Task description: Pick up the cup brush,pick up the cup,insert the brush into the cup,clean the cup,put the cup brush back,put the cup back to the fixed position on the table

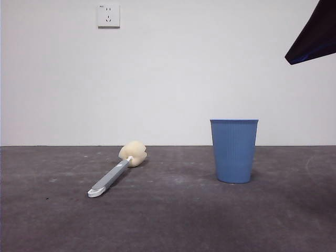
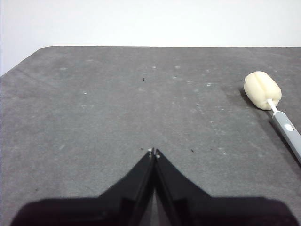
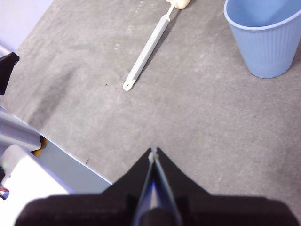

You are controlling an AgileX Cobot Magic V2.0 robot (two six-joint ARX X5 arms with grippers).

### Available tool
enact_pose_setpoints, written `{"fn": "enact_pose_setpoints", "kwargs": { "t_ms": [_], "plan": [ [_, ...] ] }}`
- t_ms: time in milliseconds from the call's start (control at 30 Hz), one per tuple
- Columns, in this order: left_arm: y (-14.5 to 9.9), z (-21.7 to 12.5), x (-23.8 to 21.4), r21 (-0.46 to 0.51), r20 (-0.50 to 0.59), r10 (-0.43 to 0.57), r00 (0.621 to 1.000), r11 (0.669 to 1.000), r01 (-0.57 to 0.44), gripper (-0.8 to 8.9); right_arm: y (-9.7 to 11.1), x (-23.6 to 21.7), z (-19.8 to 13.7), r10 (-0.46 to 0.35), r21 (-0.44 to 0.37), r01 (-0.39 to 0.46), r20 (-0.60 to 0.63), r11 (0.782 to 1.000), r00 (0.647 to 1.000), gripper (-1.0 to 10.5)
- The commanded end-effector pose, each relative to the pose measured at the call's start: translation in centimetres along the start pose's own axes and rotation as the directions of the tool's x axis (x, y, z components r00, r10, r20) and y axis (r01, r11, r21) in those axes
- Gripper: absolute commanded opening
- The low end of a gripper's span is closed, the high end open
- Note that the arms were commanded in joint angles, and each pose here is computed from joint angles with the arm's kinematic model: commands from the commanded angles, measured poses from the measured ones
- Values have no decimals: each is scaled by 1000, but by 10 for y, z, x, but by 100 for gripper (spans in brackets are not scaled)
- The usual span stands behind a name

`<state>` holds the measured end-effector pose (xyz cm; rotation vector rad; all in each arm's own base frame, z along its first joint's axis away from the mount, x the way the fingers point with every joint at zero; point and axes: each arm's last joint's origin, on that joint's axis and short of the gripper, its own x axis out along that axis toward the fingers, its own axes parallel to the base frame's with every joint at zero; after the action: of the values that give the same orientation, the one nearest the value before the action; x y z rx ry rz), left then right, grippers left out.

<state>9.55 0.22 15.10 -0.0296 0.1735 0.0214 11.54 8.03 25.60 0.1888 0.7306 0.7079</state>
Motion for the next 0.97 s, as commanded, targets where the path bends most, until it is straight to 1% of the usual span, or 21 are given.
{"fn": "enact_pose_setpoints", "kwargs": {
  "t_ms": [33, 133, 167, 200, 233, 300, 333, 433, 467, 567, 667, 733, 833, 900, 967],
  "plan": [
    [0, -4, 1, -7, -11, 5, 1000, 1000, -5, -3, -2, 0, -4, -17, -111, 14, -25, 994, 1000, 1],
    [0, -4, 1, -7, -11, 5, 1000, 1000, -5, -3, -2, 0, -5, -39, -160, 35, -23, 986, 999, 1],
    [0, -4, 1, -7, -11, 5, 1000, 1000, -5, -3, -2, -1, -4, -40, -190, 36, -14, 981, 999, 1],
    [0, -4, 1, -7, -11, 5, 1000, 1000, -5, -3, -3, -4, -3, -59, -229, 60, 10, 972, 998, 1],
    [0, -4, 1, -7, -11, 5, 1000, 1000, -5, -3, -4, -7, -2, -69, -252, 76, 38, 965, 997, 1],
    [0, -4, 1, -7, -11, 5, 1000, 1000, -5, -3, -5, -15, 1, -79, -286, 107, 108, 952, 991, 1],
    [0, -4, 1, -7, -11, 6, 1000, 1000, -6, -3, -7, -20, 2, -92, -288, 132, 150, 949, 984, 1],
    [0, -4, 1, -7, -11, 5, 1000, 1000, -5, -3, -13, -37, 2, -154, -249, 220, 260, 943, 953, 1],
    [0, -4, 1, -7, -11, 5, 1000, 1000, -5, -3, -16, -43, 1, -184, -230, 256, 294, 939, 938, 1],
    [0, -4, 1, -7, -11, 5, 1000, 1000, -5, -3, -25, -53, -9, -266, -190, 355, 376, 915, 888, 1],
    [0, -4, 1, -7, -11, 5, 1000, 1000, -5, -3, -34, -55, -23, -311, -154, 426, 476, 892, 823, 1],
    [0, -4, 1, -7, -11, 6, 1000, 1000, -6, -3, -41, -51, -35, -326, -127, 455, 534, 881, 780, 1],
    [0, -4, 1, -7, -11, 5, 1000, 1000, -5, -3, -53, -40, -52, -337, -91, 474, 587, 876, 736, 1],
    [0, -4, 1, -7, -11, 5, 1000, 1000, -5, -3, -61, -30, -62, -345, -60, 472, 602, 880, 720, 1],
    [0, -4, 1, -7, -11, 5, 1000, 1000, -5, -3, -68, -22, -72, -351, -28, 460, 606, 887, 714, 1]
  ]
}}
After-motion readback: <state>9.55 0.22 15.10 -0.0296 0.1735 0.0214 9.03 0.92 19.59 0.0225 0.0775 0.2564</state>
